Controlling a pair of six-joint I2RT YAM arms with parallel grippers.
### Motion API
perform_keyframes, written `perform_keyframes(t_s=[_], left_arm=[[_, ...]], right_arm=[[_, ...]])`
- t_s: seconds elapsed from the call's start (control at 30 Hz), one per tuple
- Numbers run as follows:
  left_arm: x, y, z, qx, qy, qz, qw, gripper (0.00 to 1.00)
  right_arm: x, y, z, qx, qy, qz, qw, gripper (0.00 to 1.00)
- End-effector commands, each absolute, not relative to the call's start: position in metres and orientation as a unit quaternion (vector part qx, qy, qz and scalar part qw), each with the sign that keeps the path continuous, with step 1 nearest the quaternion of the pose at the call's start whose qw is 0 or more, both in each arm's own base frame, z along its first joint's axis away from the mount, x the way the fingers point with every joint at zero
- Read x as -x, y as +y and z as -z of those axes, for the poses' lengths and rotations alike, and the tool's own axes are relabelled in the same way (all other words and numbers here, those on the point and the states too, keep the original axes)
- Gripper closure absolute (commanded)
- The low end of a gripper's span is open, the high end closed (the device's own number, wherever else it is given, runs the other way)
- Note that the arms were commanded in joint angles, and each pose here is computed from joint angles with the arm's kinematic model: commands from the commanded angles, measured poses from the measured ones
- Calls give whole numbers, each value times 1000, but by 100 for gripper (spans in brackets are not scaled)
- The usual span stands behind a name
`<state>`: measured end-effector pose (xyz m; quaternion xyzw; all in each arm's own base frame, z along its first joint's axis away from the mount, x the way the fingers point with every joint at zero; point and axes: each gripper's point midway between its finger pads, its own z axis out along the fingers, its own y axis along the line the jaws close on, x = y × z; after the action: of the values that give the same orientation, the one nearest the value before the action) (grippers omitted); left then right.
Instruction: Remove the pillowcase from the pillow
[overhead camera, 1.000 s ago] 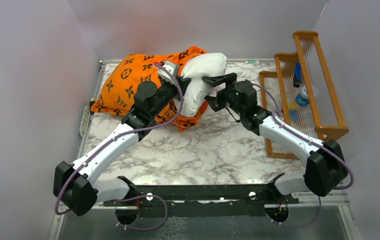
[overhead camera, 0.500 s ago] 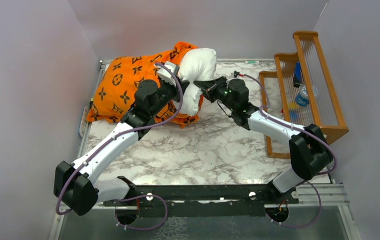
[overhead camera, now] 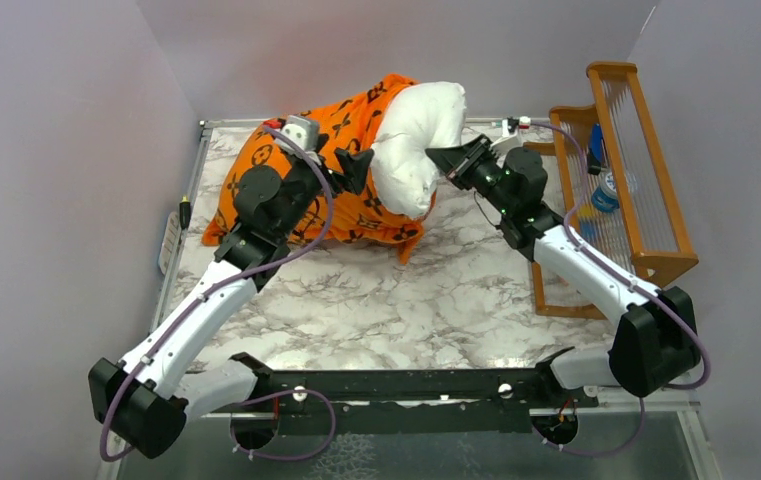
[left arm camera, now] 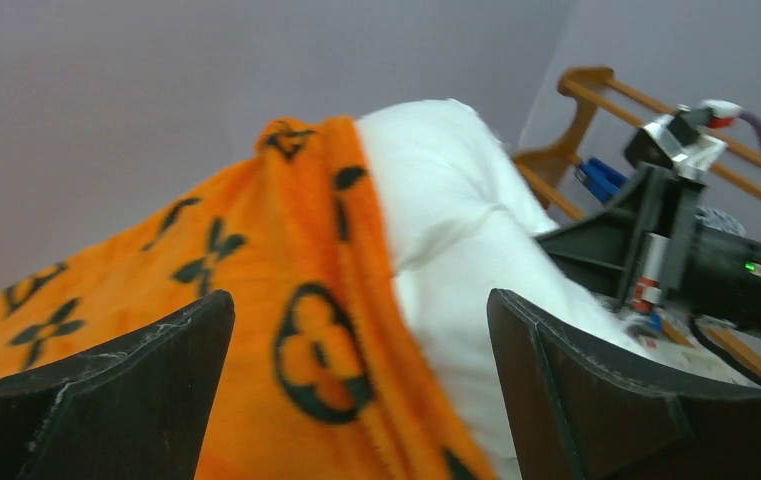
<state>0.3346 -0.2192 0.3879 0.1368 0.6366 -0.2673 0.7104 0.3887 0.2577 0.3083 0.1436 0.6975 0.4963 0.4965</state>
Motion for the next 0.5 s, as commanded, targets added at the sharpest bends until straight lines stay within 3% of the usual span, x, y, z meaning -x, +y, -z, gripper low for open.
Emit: perform_keyframes(t_s=[0.0,0.27,0.47], left_arm=[[-360,-180,-368,-55,656,238,714,1],[-373,-212,-339,-99,665,336,660,1],[-373,-200,-361,-92,646,322,685,2]], right_arm=[[-365,258,-367,-17,646,-516,562,99],[-348,264,-368,45,654,-513,554,99],[-346,264,-369,55,655,-509,556,99]])
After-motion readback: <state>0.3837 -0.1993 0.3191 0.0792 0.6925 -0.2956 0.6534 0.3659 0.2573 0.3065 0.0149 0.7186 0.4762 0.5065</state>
